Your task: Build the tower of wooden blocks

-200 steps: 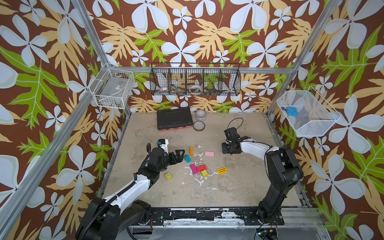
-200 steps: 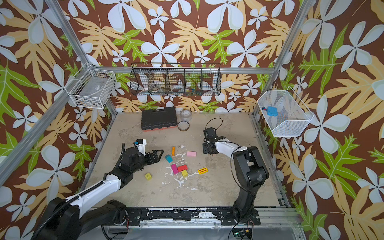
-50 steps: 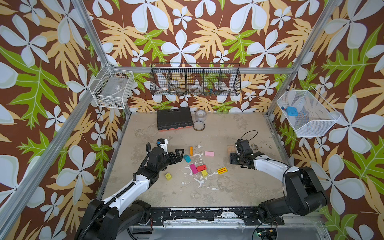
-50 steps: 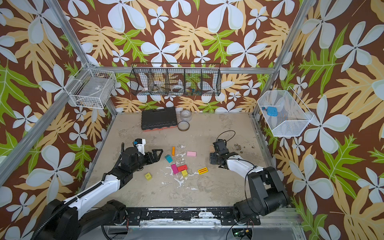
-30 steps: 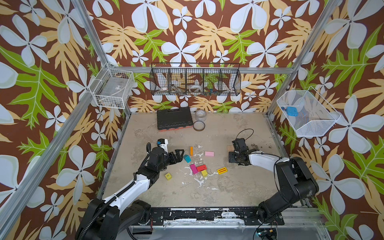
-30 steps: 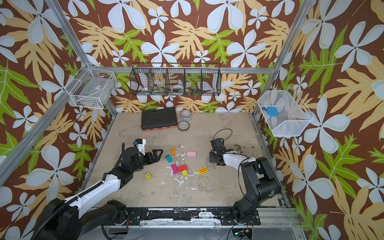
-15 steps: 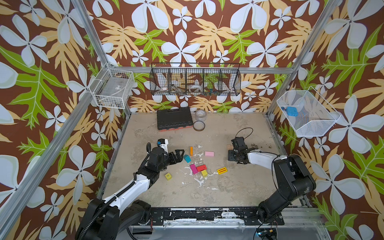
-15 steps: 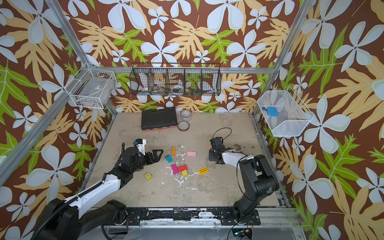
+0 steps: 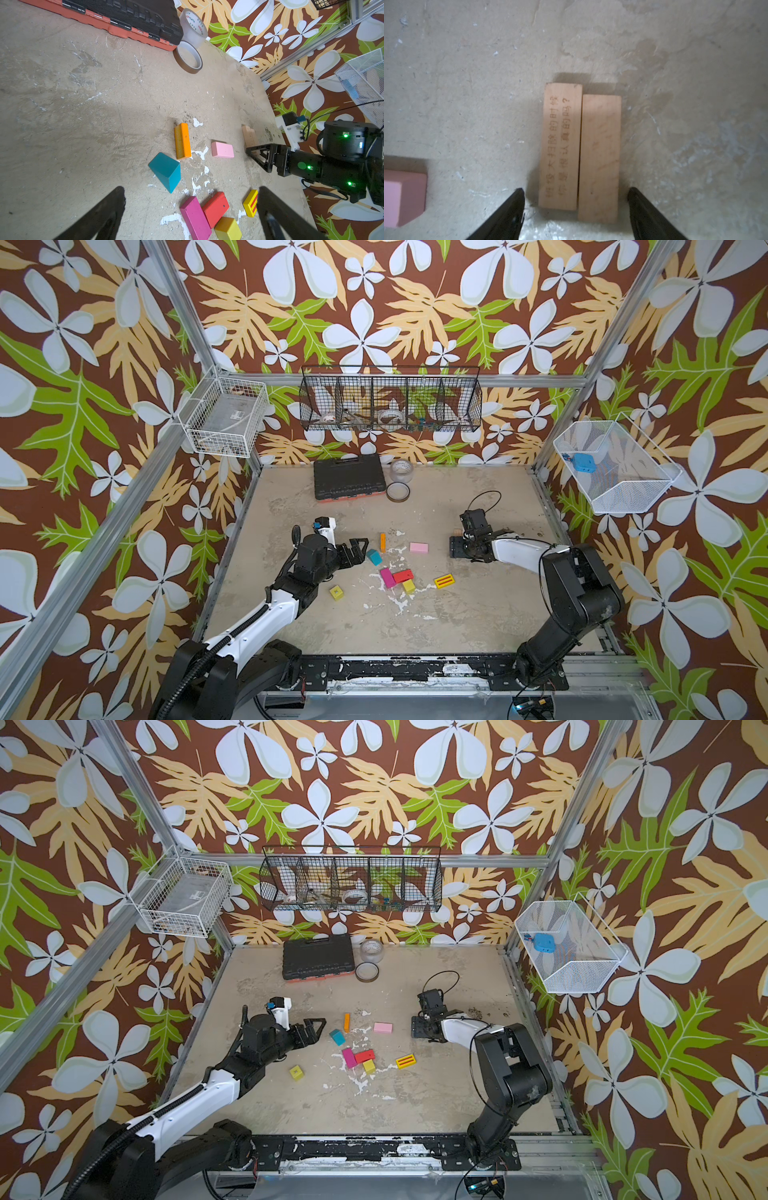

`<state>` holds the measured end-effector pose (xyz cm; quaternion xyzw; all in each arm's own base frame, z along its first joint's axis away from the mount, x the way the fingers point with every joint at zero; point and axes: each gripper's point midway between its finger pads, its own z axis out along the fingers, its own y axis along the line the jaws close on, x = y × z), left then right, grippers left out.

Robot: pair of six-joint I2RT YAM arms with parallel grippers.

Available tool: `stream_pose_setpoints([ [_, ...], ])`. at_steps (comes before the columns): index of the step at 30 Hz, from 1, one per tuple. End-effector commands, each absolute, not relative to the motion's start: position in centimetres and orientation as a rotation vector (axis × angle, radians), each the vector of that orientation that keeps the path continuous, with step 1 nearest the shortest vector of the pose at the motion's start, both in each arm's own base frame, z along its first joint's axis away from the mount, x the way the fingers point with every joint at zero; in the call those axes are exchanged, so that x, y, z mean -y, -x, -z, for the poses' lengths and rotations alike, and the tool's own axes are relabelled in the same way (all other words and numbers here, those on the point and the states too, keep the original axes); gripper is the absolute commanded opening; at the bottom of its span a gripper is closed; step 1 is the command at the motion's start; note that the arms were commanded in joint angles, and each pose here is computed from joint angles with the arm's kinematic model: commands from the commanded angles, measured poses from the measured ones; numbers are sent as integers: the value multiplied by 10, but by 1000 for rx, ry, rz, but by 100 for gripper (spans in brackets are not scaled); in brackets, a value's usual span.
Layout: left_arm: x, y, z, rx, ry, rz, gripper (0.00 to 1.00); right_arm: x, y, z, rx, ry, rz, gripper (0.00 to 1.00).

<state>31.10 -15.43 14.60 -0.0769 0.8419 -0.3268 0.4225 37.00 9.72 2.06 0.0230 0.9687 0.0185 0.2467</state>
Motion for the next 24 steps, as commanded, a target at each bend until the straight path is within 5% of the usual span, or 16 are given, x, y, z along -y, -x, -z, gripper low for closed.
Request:
stream_pose_setpoints([
  [1,154,-312,-150,-2097,180,810,100,-99,-365,-11,-2685,-85,-61,78],
  [24,156,-312,-151,-2096,174,822,100,-94,-371,1,-2726,-103,9,55],
])
